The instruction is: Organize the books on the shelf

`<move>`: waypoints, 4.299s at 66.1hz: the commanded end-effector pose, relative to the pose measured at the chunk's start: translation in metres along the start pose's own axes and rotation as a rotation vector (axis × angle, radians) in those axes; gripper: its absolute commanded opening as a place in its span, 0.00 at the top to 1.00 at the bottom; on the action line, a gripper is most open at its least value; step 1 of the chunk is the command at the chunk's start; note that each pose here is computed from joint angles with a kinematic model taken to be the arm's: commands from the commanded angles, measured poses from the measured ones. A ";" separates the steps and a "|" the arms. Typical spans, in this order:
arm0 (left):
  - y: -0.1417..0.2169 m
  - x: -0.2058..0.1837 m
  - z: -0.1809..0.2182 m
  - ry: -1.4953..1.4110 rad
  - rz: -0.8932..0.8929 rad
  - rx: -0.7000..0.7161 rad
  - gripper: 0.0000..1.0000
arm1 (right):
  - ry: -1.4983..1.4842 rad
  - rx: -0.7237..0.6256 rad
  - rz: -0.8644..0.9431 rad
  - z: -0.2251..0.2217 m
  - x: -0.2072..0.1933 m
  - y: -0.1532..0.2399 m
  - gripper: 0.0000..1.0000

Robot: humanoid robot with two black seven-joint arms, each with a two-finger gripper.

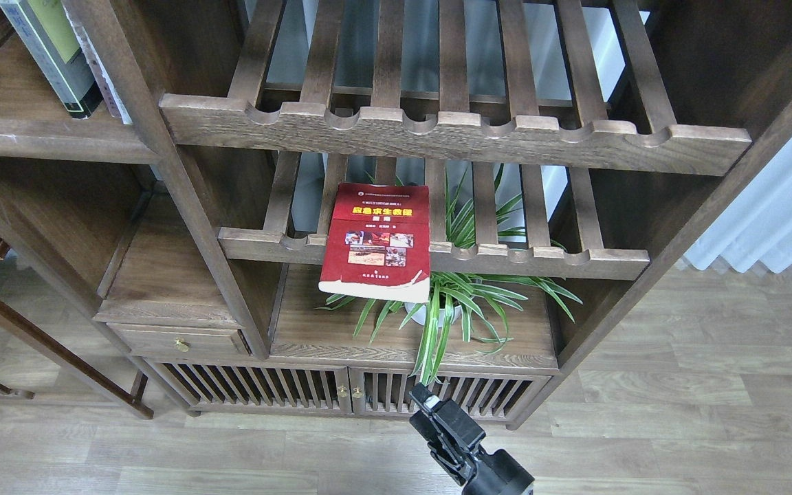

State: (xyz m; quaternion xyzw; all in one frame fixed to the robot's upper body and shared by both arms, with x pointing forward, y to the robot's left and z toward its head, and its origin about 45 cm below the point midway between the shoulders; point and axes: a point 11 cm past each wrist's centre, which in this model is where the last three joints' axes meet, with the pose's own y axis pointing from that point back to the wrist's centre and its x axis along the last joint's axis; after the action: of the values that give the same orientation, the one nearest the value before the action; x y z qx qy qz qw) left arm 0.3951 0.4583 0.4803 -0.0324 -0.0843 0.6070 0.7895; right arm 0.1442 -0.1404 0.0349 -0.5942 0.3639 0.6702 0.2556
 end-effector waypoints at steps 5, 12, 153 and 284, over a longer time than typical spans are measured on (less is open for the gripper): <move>-0.016 -0.013 0.005 -0.037 -0.037 0.011 0.95 | -0.004 0.002 -0.004 0.001 -0.001 -0.001 0.11; -0.021 -0.008 0.005 -0.046 -0.018 0.026 0.95 | -0.004 0.002 -0.006 0.001 -0.001 -0.002 0.11; -0.087 -0.048 -0.045 0.104 -0.119 0.077 0.51 | -0.009 0.047 -0.089 -0.019 -0.026 -0.032 0.08; 0.147 -0.068 -0.206 0.618 0.078 0.131 0.00 | -0.037 0.132 -0.092 -0.029 -0.027 -0.032 0.07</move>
State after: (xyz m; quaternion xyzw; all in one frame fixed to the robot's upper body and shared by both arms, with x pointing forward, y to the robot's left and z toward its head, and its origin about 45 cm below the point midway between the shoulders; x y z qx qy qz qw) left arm 0.2823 0.4536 0.2762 -0.1677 0.1634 0.6052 0.7609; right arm 0.1905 -0.1409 0.0552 -0.5809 0.3711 0.6449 0.3301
